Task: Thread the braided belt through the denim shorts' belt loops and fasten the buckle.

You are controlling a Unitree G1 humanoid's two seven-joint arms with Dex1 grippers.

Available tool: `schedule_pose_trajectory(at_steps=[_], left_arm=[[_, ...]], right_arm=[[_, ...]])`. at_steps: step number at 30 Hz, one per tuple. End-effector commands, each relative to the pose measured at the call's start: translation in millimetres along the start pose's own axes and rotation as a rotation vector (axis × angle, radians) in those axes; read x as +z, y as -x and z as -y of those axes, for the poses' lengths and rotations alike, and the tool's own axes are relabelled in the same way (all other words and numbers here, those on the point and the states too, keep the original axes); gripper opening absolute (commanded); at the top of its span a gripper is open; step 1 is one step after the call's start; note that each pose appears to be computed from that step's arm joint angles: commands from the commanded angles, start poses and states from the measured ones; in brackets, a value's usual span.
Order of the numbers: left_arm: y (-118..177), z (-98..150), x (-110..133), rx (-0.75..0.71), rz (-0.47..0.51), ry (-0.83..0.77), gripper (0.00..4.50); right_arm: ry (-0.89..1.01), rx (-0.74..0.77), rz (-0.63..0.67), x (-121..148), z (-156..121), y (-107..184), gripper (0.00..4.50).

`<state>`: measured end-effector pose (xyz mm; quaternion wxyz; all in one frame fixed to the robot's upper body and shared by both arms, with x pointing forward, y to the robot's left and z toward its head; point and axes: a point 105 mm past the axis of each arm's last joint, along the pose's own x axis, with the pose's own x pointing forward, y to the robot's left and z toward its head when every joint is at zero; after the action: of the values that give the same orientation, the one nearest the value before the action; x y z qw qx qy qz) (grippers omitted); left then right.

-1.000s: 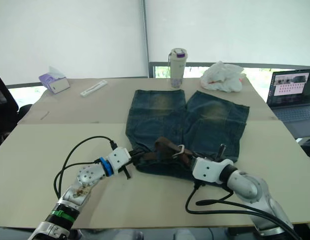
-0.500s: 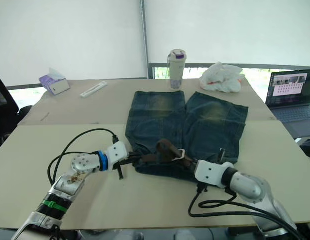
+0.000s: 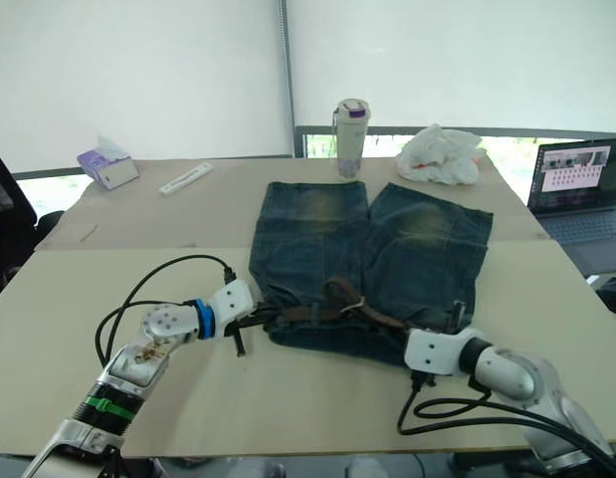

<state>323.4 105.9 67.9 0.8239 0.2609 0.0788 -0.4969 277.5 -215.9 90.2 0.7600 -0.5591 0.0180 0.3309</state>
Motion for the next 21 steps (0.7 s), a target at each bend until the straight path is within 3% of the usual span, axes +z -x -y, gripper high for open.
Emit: schedule_pose_trajectory(at_steps=[1, 13, 21], left_arm=[[0.0, 16.7, -30.6, -0.046, -0.112, 0.07, 0.34], [5.8, 14.5, -35.2, -0.026, -0.12, 0.081, 0.34], [7.7, 13.7, -38.4, -0.012, -0.122, 0.08, 0.34]], right_arm=[[0.064, -0.089, -0.071, -22.6, 19.0, 19.0, 0.01], [0.085, -0.09, -0.155, -56.6, 21.2, 73.0, 0.01], [-0.016, -0.096, -0.175, -67.6, 20.7, 86.3, 0.01]])
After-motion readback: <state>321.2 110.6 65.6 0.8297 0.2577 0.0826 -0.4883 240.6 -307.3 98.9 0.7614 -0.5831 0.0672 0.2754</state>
